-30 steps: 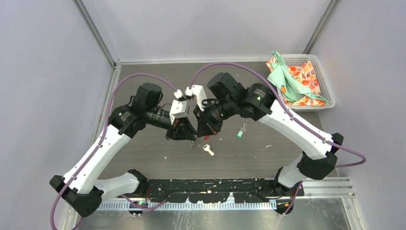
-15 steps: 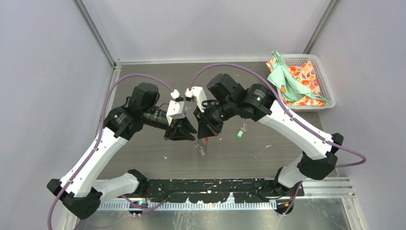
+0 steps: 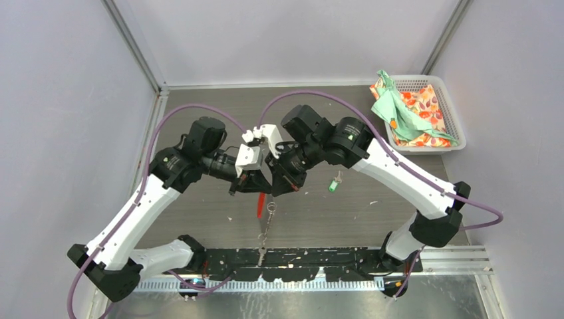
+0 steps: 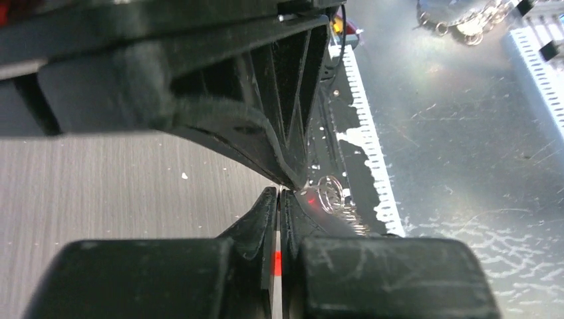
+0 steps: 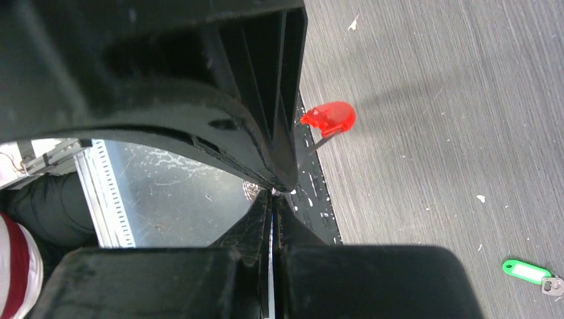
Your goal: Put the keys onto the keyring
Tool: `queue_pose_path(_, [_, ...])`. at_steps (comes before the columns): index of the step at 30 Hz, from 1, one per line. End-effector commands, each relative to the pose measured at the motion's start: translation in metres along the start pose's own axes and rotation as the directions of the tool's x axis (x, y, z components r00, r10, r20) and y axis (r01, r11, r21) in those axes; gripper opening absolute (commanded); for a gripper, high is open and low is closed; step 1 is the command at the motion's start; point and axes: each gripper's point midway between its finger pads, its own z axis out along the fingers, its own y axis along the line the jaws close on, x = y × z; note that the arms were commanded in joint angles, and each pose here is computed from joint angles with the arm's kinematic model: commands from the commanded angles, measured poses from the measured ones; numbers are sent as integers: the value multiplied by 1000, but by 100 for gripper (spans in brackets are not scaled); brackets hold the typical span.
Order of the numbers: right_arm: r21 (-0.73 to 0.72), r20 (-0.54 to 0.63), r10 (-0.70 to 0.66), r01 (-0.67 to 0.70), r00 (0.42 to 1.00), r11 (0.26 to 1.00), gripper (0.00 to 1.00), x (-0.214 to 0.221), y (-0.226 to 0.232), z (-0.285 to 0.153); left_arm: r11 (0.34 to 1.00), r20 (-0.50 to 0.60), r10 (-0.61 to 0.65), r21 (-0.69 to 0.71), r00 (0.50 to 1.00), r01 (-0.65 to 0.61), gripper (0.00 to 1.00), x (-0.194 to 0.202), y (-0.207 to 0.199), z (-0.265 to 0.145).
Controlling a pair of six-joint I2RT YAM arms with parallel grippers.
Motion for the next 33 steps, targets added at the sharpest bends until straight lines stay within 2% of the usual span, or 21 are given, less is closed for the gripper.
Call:
queue_pose_path(1, [-10,38,-7,7,999,1000,1,-14,6,-4,998,-49,56,30,997,-55,0,8,-8,-2])
queue_pose_path(4, [-5,44,-1,2,999,1000,1,-15,7,-5,997,-67,65,40,996,-63,0,14,-12,-3])
queue_pose_path(6, [-1,62,-5,5,998,1000,9,-19,7,-7,998,-47,62,23,997,-61,0,11,-10,-3])
queue_pose_path(10, [60,176,-43,33,983,998,40,-35,3,-23,997,54,51,-52,997,-48,0,-13,1,-1])
queue_pose_path(12, [119,297,-76,42,952,992,48,-48,0,-41,993,149,74,-101,986,-59,0,-36,7,-2])
queue_pose_path(13, [140,392,-117,66,912,988,51,-56,5,-61,992,194,80,-115,978,-58,0,-46,8,-3])
queue_pose_path(14, [163,449,-138,71,883,984,55,-60,2,-63,990,243,94,-126,966,-65,0,-57,7,-5])
queue_pose_path(15, [181,541,-165,78,824,980,59,-63,6,-82,988,281,113,-134,953,-78,0,-66,6,-7])
queue_pose_path(17, [203,663,-217,107,716,973,61,-67,9,-95,984,313,160,-131,936,-125,0,-78,0,-11])
queue_pose_path(19, [210,733,-243,129,636,969,60,-67,15,-109,978,328,199,-122,924,-167,0,-86,-4,-14])
queue_pose_path(24, [162,799,-277,252,534,954,57,-60,40,-120,948,392,315,-75,864,-311,0,-112,-21,-20])
queue_pose_path(26, [164,809,-309,314,499,935,59,-56,48,-121,916,413,382,-51,827,-398,0,-115,-31,-21])
queue_pose_path(28, [176,806,-347,365,479,914,60,-52,52,-121,855,428,477,-23,768,-518,0,-111,-44,-22])
queue_pose_path(30, [197,788,-385,395,480,897,61,-50,52,-120,793,437,558,-28,706,-609,0,-106,-51,-23])
queue_pose_path(33, [204,769,-412,424,488,882,61,-46,55,-120,754,443,600,-35,666,-656,0,-108,-54,-24])
